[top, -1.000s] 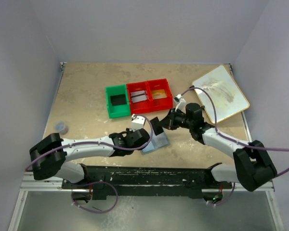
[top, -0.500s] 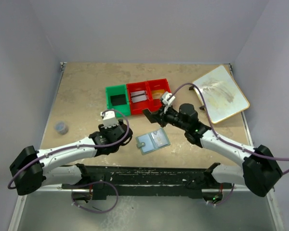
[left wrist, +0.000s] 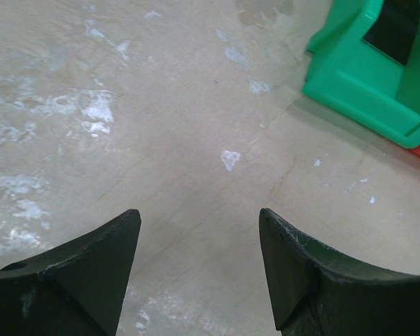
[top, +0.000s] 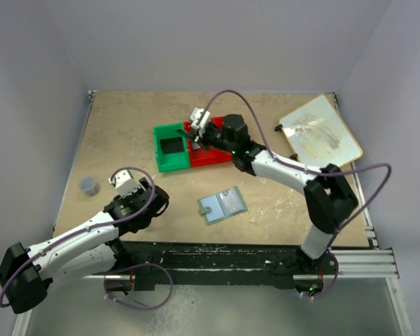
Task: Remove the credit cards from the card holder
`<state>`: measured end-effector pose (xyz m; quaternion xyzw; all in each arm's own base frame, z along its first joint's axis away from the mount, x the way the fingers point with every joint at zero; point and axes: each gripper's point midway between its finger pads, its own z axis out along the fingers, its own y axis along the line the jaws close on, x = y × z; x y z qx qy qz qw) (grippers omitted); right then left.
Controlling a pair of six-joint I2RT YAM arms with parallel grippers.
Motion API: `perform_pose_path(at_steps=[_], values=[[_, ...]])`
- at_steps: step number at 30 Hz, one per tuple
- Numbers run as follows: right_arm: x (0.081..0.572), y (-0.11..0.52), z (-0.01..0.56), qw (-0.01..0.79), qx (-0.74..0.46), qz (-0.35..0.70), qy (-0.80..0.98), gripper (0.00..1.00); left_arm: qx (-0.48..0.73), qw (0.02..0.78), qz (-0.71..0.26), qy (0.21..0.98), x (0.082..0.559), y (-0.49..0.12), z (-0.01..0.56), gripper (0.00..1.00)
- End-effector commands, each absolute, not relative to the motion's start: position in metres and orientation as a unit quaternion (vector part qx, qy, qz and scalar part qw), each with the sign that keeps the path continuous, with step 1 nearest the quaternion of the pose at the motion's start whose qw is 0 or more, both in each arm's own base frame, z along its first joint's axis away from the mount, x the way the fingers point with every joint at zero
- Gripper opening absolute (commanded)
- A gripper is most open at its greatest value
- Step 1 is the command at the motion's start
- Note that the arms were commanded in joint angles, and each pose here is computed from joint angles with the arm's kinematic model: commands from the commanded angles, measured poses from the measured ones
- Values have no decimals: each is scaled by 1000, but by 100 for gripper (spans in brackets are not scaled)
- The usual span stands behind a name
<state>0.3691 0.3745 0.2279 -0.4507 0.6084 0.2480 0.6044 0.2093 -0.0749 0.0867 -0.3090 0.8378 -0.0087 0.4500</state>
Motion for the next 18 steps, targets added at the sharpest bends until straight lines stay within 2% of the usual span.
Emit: perform_pose_path(at_steps=[1, 8, 18], values=[[383, 417, 241, 595, -520, 247, 561, 0, -339, 483, 50, 806, 207, -43, 109, 67], [405, 462, 194, 544, -580, 231, 560, 0, -375, 513, 37, 771, 202, -25, 133, 68], [432, 471, 166, 531, -592, 190, 576, 0, -406, 527, 10, 747, 198, -17, 157, 69]])
